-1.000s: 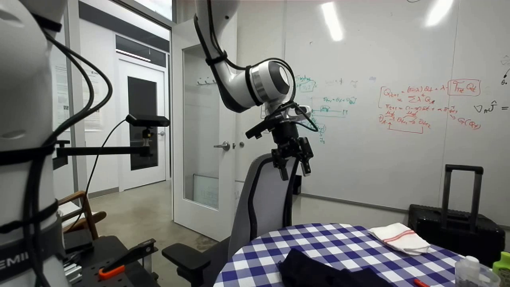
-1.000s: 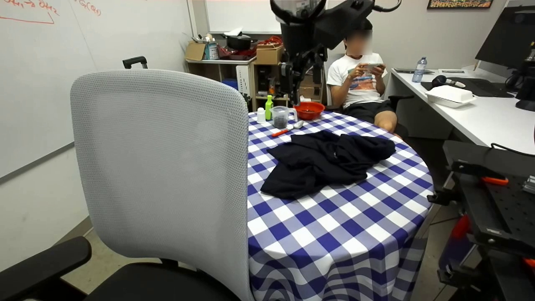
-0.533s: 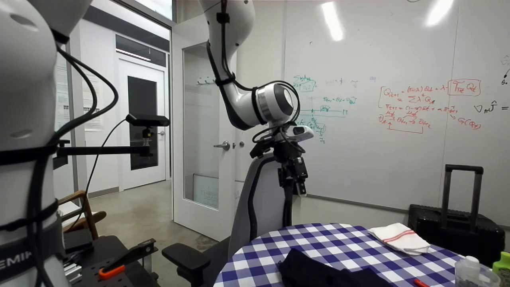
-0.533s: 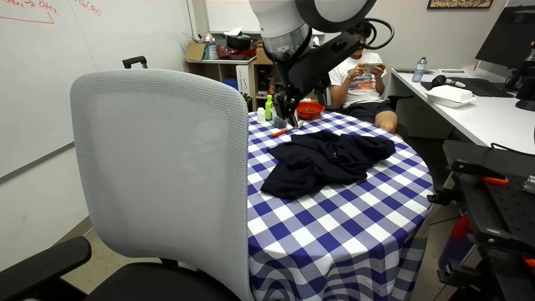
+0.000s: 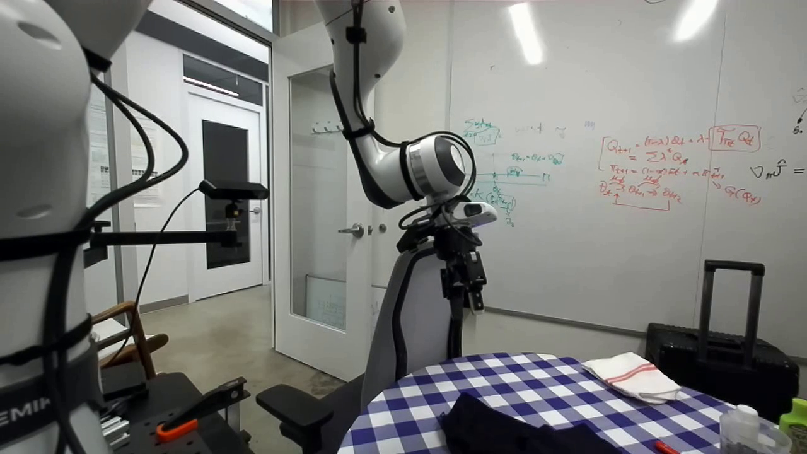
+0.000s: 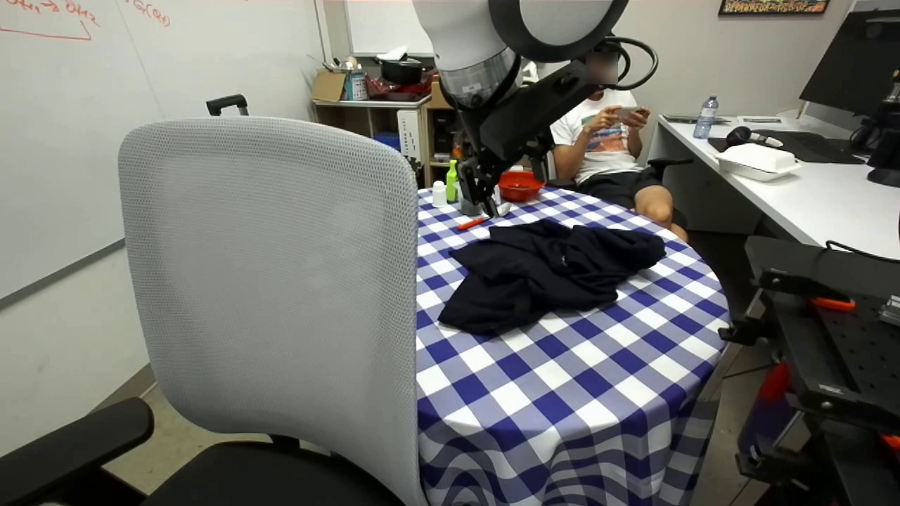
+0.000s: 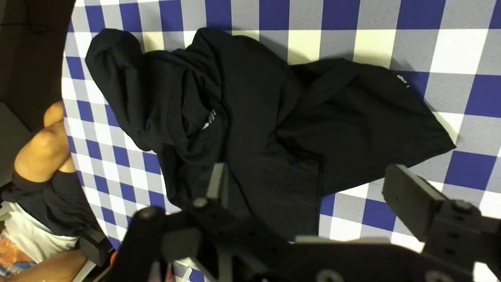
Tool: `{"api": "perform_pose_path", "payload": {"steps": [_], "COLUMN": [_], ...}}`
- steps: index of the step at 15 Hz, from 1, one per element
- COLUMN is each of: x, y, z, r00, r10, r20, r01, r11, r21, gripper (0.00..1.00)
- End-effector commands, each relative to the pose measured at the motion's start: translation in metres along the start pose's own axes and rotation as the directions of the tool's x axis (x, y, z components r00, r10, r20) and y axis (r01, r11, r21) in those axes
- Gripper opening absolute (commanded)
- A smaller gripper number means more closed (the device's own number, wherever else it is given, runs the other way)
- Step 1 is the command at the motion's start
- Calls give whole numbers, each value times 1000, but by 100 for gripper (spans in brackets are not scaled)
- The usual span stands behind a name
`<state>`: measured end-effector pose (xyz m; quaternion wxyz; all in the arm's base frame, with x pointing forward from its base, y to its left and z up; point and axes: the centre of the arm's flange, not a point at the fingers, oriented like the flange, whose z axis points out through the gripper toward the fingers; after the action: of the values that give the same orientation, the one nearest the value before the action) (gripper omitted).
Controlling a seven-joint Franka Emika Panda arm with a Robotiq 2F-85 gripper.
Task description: Put the black shirt on the chair
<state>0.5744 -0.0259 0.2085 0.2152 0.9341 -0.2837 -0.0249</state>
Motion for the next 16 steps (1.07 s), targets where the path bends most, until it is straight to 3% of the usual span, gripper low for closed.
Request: {"api": "perform_pose_path", "payload": {"steps": [1,5,11,16], "x": [-9,-7,1,6], "y": [-9,4,29,14], "z": [12,53,127,181], "r00": [1000,995,978,959], "r10": [10,90,166,172], "r20": [30,42,128,226], "r01": [-10,-86,-141,-153], "r11": [1000,993,973,983], "r21": [-6,-80,-180,-100], "gripper": [100,100,100,100]}}
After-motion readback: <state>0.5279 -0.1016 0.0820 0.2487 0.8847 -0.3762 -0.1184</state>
